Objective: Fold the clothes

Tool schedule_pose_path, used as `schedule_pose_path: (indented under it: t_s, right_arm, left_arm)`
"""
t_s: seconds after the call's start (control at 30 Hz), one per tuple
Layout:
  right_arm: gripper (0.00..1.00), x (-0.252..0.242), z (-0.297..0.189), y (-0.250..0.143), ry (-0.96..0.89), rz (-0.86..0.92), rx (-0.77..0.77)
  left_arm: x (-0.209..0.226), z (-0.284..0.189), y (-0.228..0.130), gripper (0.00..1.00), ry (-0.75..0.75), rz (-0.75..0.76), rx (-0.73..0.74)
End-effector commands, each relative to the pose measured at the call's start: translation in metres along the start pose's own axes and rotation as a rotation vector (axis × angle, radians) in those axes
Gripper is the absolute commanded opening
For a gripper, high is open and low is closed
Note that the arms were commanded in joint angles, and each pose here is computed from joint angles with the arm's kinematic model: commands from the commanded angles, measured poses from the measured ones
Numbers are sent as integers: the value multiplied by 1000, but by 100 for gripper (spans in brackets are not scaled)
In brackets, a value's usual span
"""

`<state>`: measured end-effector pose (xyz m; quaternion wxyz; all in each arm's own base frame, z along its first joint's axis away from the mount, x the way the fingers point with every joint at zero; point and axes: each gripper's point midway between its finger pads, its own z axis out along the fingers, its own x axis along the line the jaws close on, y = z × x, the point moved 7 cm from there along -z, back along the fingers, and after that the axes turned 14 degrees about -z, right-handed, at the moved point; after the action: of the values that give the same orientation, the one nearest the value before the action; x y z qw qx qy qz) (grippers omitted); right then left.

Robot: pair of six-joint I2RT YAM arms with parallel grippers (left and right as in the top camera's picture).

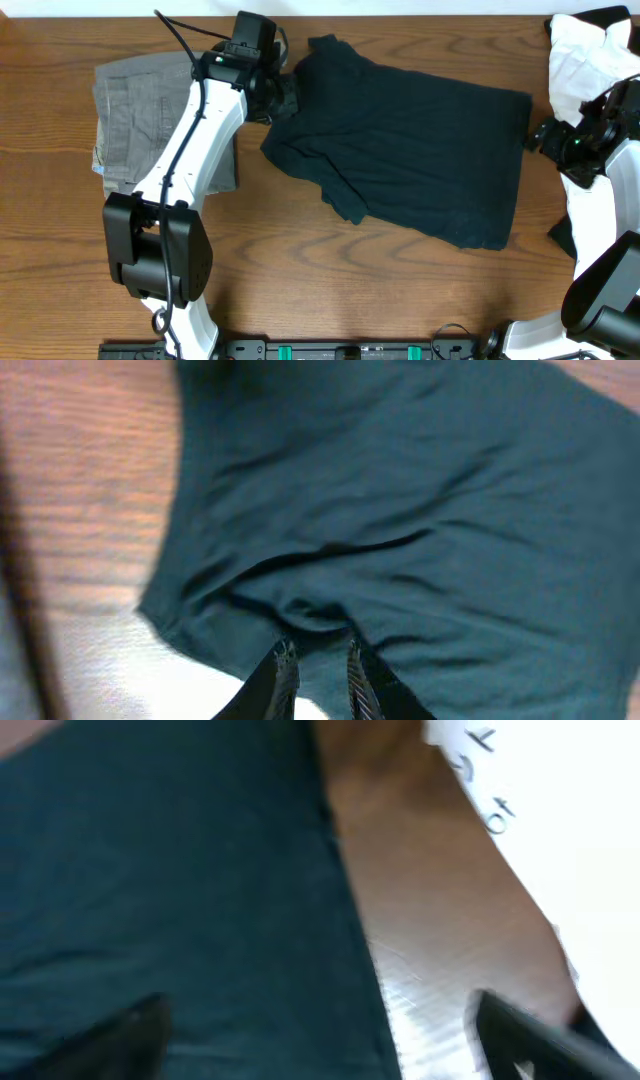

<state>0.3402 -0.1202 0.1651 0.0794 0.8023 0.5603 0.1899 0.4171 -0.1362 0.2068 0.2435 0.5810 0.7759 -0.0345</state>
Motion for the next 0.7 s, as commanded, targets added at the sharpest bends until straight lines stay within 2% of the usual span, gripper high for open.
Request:
schedule_pose_path:
  t_s: [0.0, 0.13, 0.17, 0.2, 0.43, 0.67]
  right_arm:
    - [60, 17, -3, 8, 77, -77, -28]
    - [14, 32, -14, 27, 57, -130, -79]
    - [4, 36, -17, 33, 44, -143, -92]
    - [1, 41, -22, 40, 26, -158, -107]
    - [1, 55, -22, 83, -73, -215, -130]
    - [1, 47, 42, 115, -88, -238, -34]
  left_arm:
    - [-12, 10, -10, 20, -54, 73, 47]
    - [-21, 13, -13, 20, -41, 125, 21]
    - [-21, 13, -13, 20, -20, 130, 6]
    - [-21, 14, -13, 20, 8, 136, -11]
    - [-20, 16, -14, 20, 62, 149, -38]
    - [-16, 20, -16, 20, 72, 147, -32]
